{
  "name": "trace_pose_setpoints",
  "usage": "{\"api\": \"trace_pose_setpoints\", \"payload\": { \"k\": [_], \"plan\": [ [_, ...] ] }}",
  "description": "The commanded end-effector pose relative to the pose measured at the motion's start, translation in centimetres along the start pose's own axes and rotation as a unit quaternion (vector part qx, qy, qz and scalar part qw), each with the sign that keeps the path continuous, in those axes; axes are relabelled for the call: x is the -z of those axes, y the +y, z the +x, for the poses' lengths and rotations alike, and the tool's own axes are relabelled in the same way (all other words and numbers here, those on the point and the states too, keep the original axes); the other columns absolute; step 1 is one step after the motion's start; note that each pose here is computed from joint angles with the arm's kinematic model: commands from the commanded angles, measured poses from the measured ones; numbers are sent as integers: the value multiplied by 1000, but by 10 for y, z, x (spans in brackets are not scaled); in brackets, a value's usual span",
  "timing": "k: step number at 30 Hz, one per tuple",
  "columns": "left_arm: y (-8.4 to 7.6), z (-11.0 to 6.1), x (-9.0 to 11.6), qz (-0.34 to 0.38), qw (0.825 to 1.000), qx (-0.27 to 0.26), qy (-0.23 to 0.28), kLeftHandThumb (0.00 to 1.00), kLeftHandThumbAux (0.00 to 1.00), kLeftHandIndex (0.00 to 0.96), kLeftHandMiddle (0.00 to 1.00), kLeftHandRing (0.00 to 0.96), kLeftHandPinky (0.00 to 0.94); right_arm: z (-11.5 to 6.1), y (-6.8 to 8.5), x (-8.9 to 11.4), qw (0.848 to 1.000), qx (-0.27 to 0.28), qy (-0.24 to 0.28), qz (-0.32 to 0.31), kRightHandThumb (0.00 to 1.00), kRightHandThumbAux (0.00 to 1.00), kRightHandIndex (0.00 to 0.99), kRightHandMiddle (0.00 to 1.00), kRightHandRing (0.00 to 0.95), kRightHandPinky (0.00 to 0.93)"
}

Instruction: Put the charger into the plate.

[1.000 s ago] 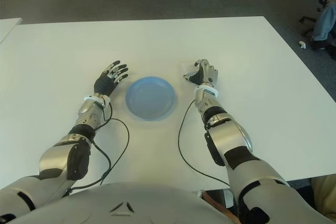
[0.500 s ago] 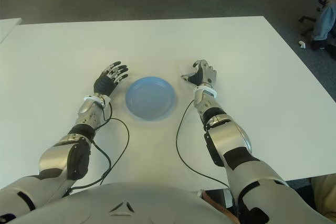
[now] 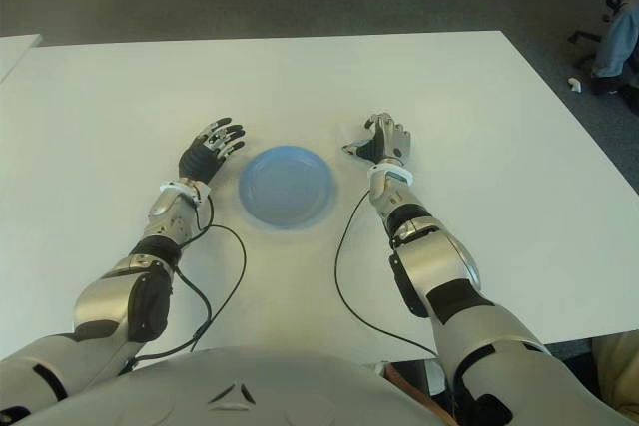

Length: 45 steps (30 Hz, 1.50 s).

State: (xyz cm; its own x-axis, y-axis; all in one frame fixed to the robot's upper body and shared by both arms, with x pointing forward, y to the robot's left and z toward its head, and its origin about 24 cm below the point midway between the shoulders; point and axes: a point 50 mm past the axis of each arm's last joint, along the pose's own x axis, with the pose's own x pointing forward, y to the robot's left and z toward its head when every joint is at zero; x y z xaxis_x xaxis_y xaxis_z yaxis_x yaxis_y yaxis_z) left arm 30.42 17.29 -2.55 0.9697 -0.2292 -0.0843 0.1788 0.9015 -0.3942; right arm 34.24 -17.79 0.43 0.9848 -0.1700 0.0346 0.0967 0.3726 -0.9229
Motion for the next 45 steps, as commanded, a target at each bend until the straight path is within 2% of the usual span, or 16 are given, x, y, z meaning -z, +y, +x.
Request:
{"api": "trace_pose_setpoints", "payload": {
  "k": [1,17,22,30,45],
  "plan": [
    [2,-8,15,-12,999,-5,31,0,553,254,316,254,216,-19,21,15,998,-52,18,-21,727,709,440,861,852,859],
    [0,-7,16,-13,999,-4,31,0,555,268,329,263,216,-14,13,13,1000,-24,7,2,725,709,441,857,850,860],
    [0,-7,16,-14,999,-3,30,0,559,271,332,270,224,0,-3,1,1000,15,-10,19,728,709,440,867,860,870],
    [0,-7,16,-14,999,-2,29,0,559,269,330,267,216,11,-20,-12,996,69,-28,51,731,709,440,876,868,875],
    [-1,-6,17,-17,999,0,35,0,555,267,331,265,216,20,-39,-34,984,122,-92,90,736,709,440,880,868,876]
  ]
}}
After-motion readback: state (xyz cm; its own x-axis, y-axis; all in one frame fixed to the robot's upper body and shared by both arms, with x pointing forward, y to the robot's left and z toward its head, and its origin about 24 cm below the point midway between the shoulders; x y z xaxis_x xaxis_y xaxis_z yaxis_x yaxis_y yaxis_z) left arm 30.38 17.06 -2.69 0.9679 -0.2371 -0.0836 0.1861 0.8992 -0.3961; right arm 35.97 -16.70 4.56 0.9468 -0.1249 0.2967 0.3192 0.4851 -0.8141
